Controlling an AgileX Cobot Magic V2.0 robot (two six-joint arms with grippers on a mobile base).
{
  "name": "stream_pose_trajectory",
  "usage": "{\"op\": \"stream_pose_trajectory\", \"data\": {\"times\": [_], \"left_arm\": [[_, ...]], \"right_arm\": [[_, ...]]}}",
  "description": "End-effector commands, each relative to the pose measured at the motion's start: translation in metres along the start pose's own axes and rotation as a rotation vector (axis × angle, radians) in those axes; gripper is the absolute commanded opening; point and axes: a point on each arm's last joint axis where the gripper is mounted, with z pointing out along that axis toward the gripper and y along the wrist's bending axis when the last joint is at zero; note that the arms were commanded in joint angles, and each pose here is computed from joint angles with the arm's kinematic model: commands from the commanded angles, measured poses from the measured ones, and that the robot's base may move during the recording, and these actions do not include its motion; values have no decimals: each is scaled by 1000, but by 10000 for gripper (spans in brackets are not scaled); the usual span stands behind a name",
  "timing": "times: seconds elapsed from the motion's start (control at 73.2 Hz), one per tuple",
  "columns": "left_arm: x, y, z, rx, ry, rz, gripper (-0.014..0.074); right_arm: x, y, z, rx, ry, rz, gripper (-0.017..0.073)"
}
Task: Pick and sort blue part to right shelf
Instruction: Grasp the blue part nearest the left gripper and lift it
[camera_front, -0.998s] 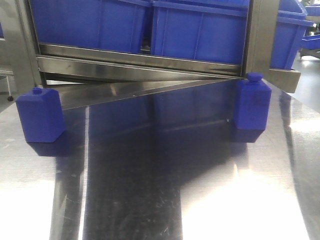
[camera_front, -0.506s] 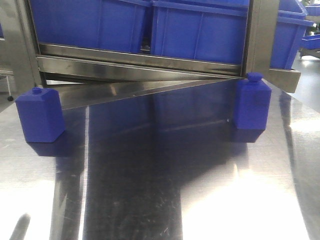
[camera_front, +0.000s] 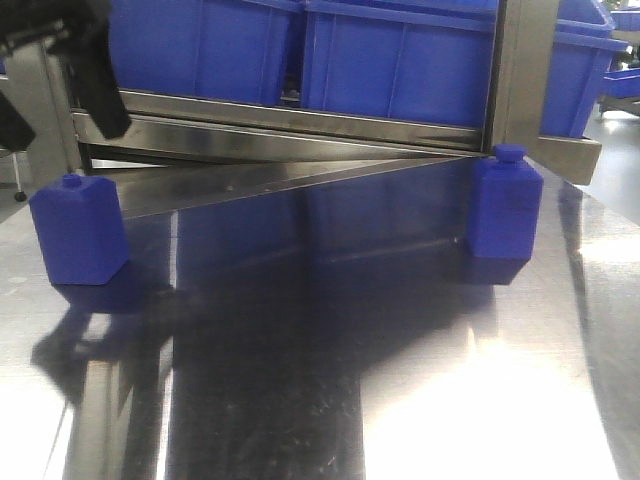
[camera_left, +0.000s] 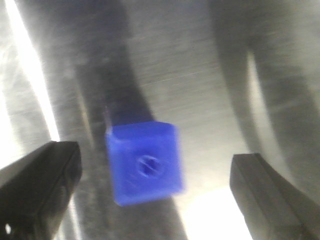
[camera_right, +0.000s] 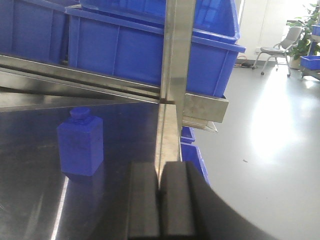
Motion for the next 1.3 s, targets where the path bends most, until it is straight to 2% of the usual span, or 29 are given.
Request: {"op": "stream_pose_trajectory", "data": {"times": [0.0,0.273,0.615,0.738,0.957,1.107,1.285], "left_arm": [[-10,-4,-11,-6,-71,0,662],[-10,-2,22,13,21,-39,661],[-6,-10,49,20,105,-19,648],[-3,-10,51,19,140,-18,566],[-3,-10,50,19,146,-18,345],[-4,-10,49,16,143,-14,314],[-17,-17,26,29,102,4,316]], "right_arm": [[-17,0,-3,-1,-136,-6,32],[-17,0,-3,-1,-136,-6,32],[-17,0,-3,-1,-136,-6,32],[-17,0,-3,-1,-136,-6,32],[-17,0,-3,-1,-136,-6,32],[-17,0,-3,-1,-136,-6,32],[-17,0,-3,-1,-136,-6,32]]}}
